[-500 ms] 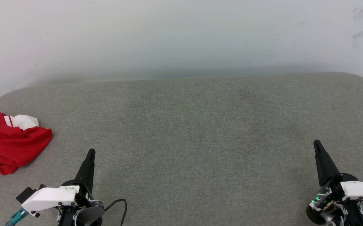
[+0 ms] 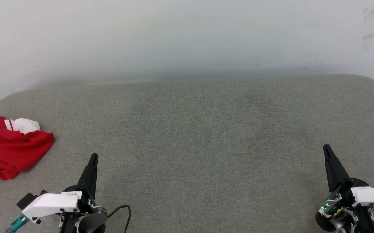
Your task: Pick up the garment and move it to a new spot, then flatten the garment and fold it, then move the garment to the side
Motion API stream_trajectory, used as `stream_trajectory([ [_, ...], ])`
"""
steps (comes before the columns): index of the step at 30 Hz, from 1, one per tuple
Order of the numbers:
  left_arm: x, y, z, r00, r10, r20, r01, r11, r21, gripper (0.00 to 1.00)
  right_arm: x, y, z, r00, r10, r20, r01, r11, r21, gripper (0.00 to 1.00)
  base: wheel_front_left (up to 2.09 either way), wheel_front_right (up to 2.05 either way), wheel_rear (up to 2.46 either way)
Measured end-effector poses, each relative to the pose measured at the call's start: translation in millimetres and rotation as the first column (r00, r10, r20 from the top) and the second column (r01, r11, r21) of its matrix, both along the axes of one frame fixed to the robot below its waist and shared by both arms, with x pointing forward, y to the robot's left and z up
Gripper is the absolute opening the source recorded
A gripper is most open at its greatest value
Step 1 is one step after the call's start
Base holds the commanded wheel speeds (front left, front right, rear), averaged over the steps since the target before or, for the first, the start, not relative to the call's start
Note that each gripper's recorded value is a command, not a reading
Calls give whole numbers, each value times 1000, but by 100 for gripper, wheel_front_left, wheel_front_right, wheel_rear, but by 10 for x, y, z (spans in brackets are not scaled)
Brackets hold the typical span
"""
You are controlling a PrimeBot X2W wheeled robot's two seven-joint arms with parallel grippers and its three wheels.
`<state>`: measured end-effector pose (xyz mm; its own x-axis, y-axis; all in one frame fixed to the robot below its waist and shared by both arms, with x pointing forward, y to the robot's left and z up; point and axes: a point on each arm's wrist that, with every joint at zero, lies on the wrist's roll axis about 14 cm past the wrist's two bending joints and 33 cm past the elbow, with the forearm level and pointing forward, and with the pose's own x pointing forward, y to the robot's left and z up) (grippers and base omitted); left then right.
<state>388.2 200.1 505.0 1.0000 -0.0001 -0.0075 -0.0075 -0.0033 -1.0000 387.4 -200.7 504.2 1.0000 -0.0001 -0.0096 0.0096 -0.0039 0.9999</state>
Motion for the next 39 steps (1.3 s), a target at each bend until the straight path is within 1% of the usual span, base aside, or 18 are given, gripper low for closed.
stream_trajectory([
  [11,-5,-3,-16,1000,0,-5,0,1000,0,0,-6,0,-16,1000,0,-4,0,1000,1,0,0,0,0],
  [12,-19,-8,-57,1000,-1,-17,1,1000,-2,100,-23,0,-61,1000,-1,-18,1,1000,2,100,0,0,0],
  [15,-103,-13,-228,998,1,-68,-1,1000,-7,100,-108,-8,-235,998,-5,-70,5,1000,5,100,0,0,0],
  [17,-127,-7,-260,997,8,-77,-9,1000,-6,100,-141,-15,-286,996,-12,-85,12,1000,0,100,0,0,0],
  [25,-114,71,-173,997,50,-51,-47,998,50,100,-136,-62,-270,996,-43,-83,37,997,-74,100,0,0,0],
  [28,-116,121,-149,996,69,-48,-64,993,99,100,-135,-90,-257,995,-56,-79,47,993,-111,100,0,0,0],
  [32,-109,150,-100,995,83,-45,-74,982,176,100,-124,-111,-203,996,-66,-64,53,981,-187,100,0,0,0],
  [39,-106,124,-16,995,91,-45,-72,943,325,100,-98,-106,-30,998,-68,-10,60,936,-346,100,0,0,0],
])
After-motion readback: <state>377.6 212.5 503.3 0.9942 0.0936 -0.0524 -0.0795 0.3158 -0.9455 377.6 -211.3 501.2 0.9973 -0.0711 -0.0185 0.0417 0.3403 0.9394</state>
